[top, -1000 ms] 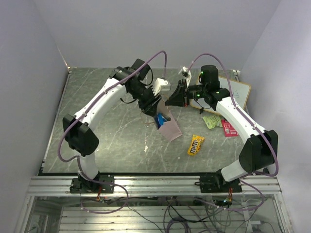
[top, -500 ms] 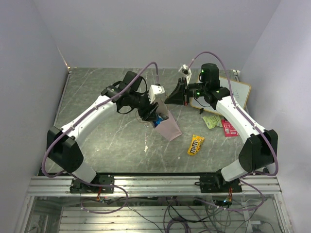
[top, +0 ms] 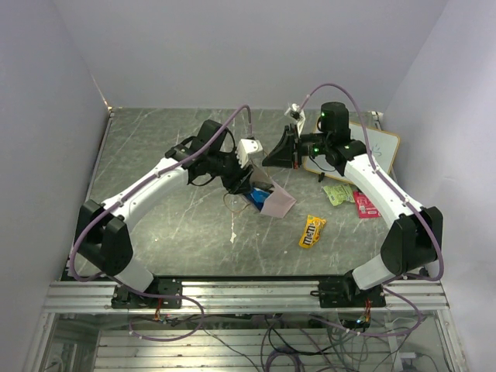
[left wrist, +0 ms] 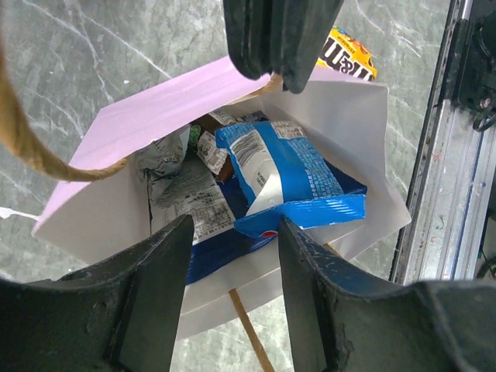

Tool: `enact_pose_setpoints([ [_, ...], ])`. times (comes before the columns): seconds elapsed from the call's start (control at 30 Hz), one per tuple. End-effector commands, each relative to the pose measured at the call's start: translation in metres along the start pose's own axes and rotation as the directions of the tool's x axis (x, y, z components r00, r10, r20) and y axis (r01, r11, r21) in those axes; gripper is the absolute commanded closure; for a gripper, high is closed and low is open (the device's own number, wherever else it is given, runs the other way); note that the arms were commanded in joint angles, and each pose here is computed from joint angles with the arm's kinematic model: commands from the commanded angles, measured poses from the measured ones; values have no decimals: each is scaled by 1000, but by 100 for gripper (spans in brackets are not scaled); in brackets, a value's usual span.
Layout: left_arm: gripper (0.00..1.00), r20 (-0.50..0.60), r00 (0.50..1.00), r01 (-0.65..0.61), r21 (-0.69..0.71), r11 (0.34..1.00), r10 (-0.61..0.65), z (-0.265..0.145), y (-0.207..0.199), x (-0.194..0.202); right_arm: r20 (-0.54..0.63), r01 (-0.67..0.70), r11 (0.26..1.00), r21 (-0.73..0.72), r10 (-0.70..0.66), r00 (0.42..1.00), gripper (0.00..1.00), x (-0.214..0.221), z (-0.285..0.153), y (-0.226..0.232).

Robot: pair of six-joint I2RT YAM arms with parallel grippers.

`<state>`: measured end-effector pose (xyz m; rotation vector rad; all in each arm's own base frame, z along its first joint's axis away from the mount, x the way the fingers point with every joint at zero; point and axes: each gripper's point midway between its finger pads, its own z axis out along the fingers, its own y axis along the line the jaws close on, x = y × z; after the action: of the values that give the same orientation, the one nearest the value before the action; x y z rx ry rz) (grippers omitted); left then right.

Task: Place the snacks into the paper bag
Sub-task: Place the snack in the paper bag.

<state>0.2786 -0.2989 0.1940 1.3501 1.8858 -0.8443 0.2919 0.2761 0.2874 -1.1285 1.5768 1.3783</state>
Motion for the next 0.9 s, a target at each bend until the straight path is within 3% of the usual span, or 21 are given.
enact_pose_setpoints([
  [0.0,41,81,996,-46,-11,999,47,-9,-3,-21,16,39,999,4,-39,999,100,-6,-1,4],
  [0.37,39,121,992,-36,-76,996,45,-6,5,-18,30,27,999,34,-28,999,100,-6,-1,-2],
  [0.67,38,144,989,41,-55,998,-32,9,7,-14,30,23,999,30,-23,999,100,-3,-2,-1],
  [0.87,38,165,986,24,-39,999,-18,8,4,-18,29,16,999,43,-17,999,100,1,-2,-5],
])
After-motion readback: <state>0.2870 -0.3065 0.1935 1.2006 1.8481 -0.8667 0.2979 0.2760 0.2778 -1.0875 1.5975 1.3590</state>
